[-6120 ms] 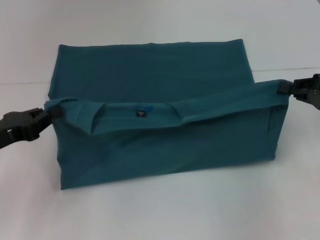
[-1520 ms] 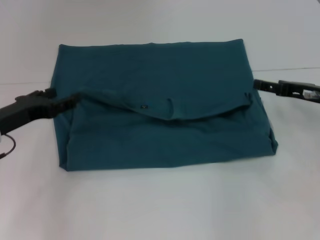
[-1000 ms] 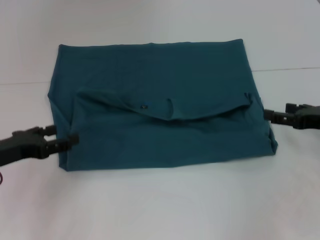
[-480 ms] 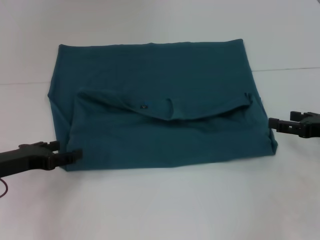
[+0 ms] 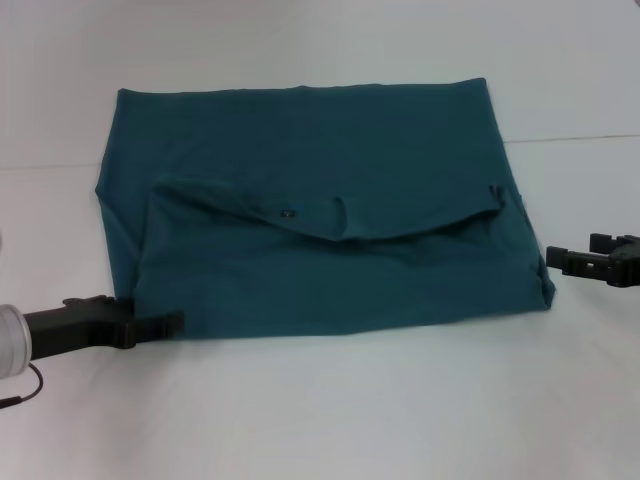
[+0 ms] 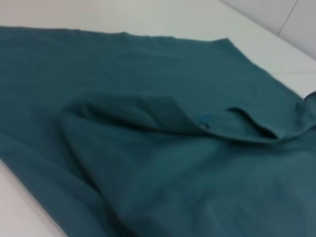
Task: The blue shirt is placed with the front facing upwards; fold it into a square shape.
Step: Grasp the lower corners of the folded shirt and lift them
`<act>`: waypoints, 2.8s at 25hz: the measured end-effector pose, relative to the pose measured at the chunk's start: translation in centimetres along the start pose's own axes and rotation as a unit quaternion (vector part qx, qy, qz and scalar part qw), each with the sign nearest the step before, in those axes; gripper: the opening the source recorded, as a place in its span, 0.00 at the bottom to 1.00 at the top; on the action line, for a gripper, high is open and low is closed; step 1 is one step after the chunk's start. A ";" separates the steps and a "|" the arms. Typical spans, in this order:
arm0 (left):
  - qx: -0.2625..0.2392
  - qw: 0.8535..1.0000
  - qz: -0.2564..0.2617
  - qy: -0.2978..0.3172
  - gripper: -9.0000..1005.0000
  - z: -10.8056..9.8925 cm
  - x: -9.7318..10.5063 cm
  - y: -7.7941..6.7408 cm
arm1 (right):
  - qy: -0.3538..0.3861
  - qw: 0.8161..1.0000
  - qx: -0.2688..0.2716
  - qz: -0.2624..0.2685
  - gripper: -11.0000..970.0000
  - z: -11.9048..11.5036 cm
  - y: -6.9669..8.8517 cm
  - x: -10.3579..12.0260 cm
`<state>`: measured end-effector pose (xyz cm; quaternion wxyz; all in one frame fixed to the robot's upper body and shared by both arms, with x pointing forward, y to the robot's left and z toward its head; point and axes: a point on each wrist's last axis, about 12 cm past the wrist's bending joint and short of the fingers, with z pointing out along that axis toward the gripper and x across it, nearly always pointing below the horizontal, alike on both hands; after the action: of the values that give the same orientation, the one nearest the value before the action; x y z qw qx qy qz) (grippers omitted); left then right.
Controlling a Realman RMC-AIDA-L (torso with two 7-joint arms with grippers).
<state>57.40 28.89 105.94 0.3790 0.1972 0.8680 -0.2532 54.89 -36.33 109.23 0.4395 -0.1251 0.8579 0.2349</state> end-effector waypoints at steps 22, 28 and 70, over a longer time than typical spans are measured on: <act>-0.014 1.000 0.004 0.025 0.83 0.0 0.8 0.4 | 0.002 1.000 0.002 0.002 0.94 -0.1 -0.1 0.0; -0.016 1.000 0.005 0.026 0.74 0.0 0.8 0.4 | 0.002 1.000 0.001 0.001 0.94 0.0 0.0 0.0; -0.024 0.999 0.015 0.041 0.04 0.3 1.2 0.4 | 0.029 1.000 0.005 0.000 0.94 -0.3 -0.3 0.5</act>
<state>56.99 29.20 104.76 0.3509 0.2112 0.8857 -0.2186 54.50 -36.77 108.85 0.4148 -0.1293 0.8717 0.2267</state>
